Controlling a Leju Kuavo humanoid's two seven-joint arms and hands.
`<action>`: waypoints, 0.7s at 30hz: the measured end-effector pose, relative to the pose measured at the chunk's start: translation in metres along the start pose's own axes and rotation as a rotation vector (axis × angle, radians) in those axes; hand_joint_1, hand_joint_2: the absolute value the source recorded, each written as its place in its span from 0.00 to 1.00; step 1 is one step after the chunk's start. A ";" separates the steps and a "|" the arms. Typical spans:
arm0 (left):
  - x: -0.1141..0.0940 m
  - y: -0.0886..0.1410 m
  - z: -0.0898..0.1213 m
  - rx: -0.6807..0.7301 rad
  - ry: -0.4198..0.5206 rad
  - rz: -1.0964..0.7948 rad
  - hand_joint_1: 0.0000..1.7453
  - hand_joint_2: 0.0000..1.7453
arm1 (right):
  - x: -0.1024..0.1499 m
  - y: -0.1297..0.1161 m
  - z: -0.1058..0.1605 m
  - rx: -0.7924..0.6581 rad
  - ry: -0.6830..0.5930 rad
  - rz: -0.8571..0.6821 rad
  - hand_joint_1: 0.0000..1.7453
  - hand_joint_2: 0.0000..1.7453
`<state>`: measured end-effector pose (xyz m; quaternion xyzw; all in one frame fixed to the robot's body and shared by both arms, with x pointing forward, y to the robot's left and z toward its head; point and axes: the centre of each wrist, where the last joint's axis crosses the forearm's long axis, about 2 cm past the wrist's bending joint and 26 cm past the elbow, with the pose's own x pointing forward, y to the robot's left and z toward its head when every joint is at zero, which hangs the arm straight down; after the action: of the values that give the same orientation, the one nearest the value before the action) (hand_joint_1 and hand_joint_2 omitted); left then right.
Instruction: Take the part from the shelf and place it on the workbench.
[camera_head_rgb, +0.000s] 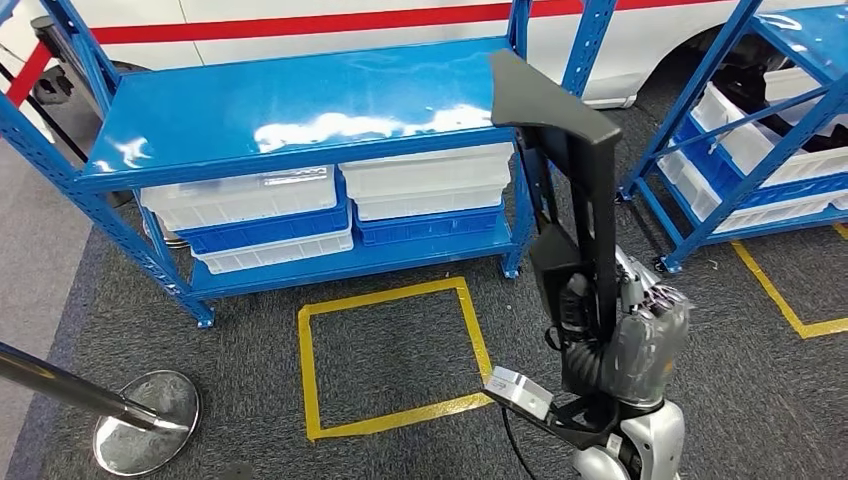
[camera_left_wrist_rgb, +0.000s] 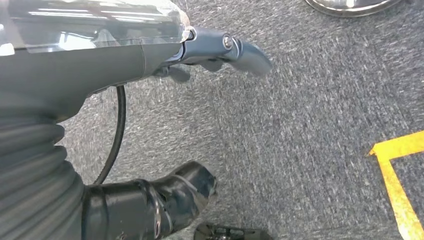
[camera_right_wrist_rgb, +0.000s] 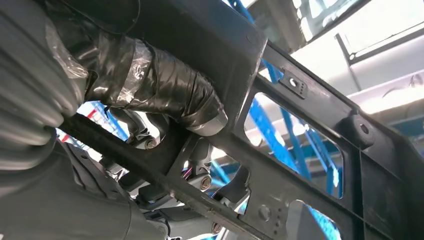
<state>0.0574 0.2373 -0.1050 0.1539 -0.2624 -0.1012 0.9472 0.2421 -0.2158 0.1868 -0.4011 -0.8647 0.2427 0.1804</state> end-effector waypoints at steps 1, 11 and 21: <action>0.000 -0.001 0.000 -0.001 -0.001 0.001 0.00 1.00 | -0.001 -0.003 0.001 -0.013 0.002 0.000 1.00 1.00; 0.001 -0.004 0.002 0.000 0.000 0.013 0.00 1.00 | -0.011 -0.025 0.011 -0.103 0.080 -0.047 1.00 1.00; 0.001 -0.006 0.003 0.007 0.013 0.027 0.00 1.00 | -0.010 -0.034 0.021 -0.128 0.115 -0.065 1.00 1.00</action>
<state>0.0565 0.2307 -0.1043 0.1544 -0.2589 -0.0866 0.9495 0.2169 -0.2482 0.1875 -0.3969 -0.8792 0.1577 0.2113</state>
